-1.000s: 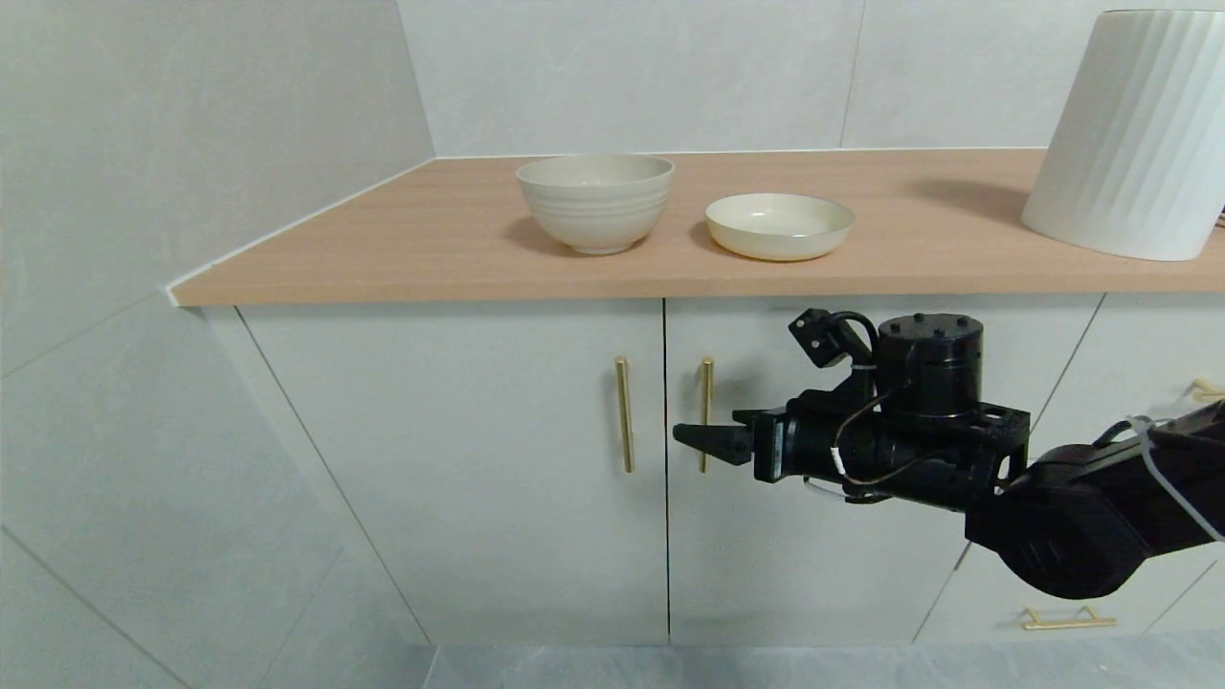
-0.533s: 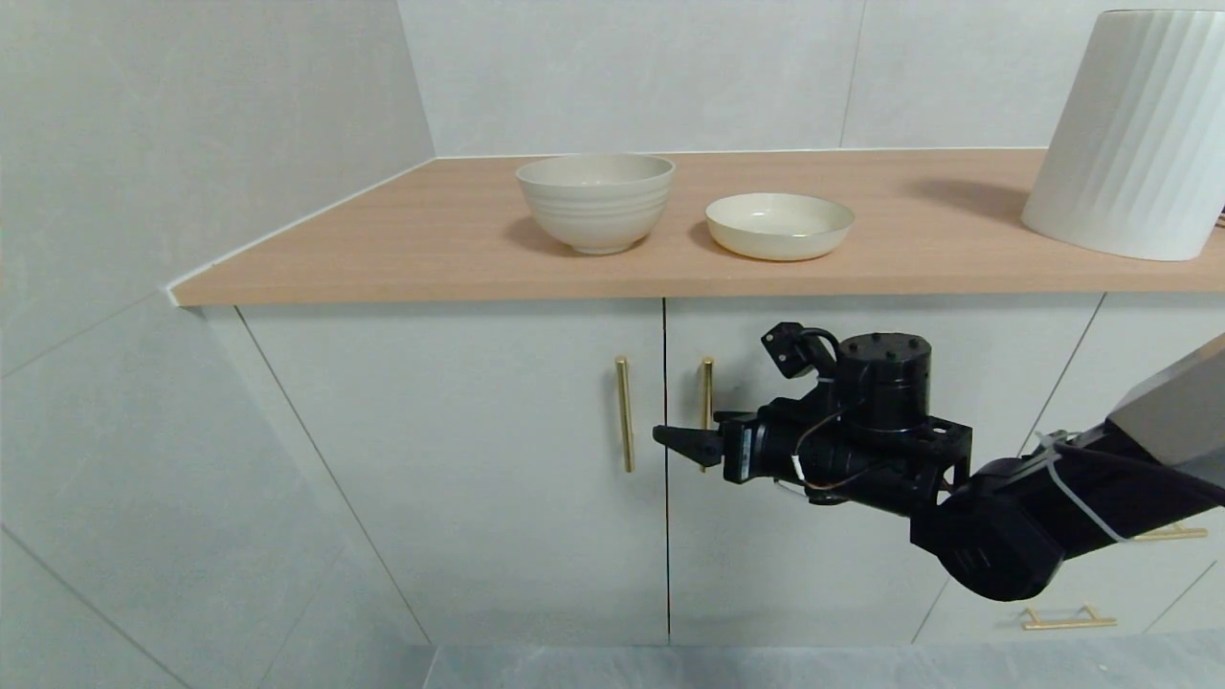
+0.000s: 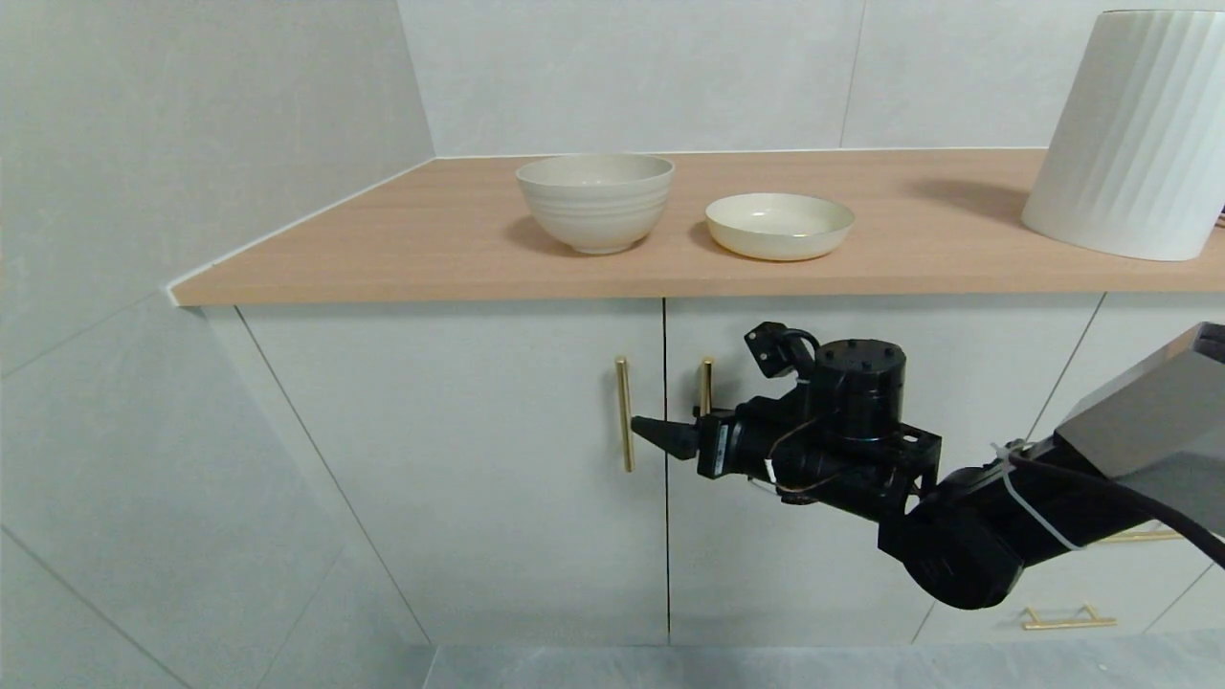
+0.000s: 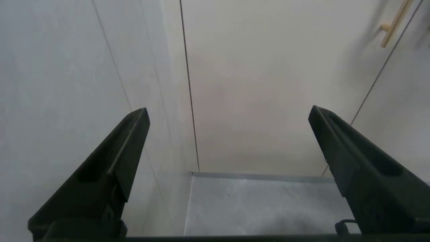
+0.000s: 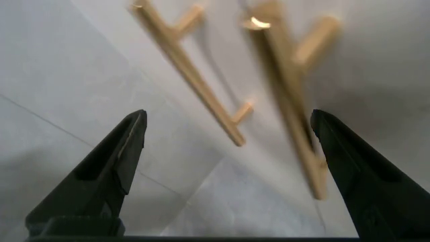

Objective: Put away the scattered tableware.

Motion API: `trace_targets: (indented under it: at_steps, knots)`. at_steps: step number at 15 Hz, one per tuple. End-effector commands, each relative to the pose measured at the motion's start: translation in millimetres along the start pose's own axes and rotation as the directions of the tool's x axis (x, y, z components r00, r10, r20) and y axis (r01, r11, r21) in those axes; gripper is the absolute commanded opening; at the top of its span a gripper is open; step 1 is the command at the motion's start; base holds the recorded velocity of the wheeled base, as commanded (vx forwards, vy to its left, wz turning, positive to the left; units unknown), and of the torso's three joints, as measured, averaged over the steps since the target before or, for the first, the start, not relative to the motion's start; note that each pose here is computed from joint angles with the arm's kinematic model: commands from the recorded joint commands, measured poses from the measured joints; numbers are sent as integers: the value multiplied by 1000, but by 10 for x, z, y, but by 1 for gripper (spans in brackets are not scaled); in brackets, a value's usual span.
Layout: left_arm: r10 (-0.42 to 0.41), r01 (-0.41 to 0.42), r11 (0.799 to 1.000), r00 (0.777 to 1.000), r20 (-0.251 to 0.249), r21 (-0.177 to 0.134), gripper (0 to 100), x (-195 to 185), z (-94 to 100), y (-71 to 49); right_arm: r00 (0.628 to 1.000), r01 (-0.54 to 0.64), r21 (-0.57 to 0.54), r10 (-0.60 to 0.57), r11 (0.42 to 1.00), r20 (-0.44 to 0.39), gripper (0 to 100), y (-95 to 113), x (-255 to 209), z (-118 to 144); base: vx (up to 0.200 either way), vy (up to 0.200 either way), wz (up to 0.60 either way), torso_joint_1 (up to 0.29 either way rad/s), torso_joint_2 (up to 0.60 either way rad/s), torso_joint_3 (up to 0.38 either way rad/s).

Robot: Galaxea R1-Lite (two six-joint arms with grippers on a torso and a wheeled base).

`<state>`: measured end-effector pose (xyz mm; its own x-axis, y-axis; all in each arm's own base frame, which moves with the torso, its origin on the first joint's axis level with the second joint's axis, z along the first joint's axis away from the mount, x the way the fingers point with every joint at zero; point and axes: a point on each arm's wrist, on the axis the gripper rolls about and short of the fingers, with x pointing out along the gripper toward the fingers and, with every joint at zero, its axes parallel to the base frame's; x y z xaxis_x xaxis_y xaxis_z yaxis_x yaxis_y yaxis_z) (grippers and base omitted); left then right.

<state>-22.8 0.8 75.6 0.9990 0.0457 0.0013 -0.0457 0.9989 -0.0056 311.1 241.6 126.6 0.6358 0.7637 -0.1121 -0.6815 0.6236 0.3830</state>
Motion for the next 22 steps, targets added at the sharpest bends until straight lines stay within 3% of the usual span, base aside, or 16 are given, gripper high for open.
trace_targets:
  at_steps: [1, 13, 16, 22]
  knots:
    - [0, 0, 1000, 1000, 0, -1, 100, 0, 0, 0, 1000, -6, 1, 6, 1000, -2, 100, 22, -2, -12, 0, 0, 0, 0, 0, 0]
    - [2, -2, 1000, 1000, 0, -1, 100, 0, 0, 0, 992, -111, 19, 112, 994, -60, 100, 269, -513, 26, 0, 0, 0, 0, 0, 0]
    - [0, 0, 1000, 1000, 0, -1, 100, 0, 0, 0, 969, -213, 32, 216, 976, -117, 100, 401, -788, -23, 0, 0, 0, 0, 0, 0]
    - [0, 0, 1000, 1000, 0, 9, 100, 0, 0, 0, 951, -255, 43, 259, 966, -167, 100, 593, -1163, -158, 0, 0, 0, 0, 0, 0]
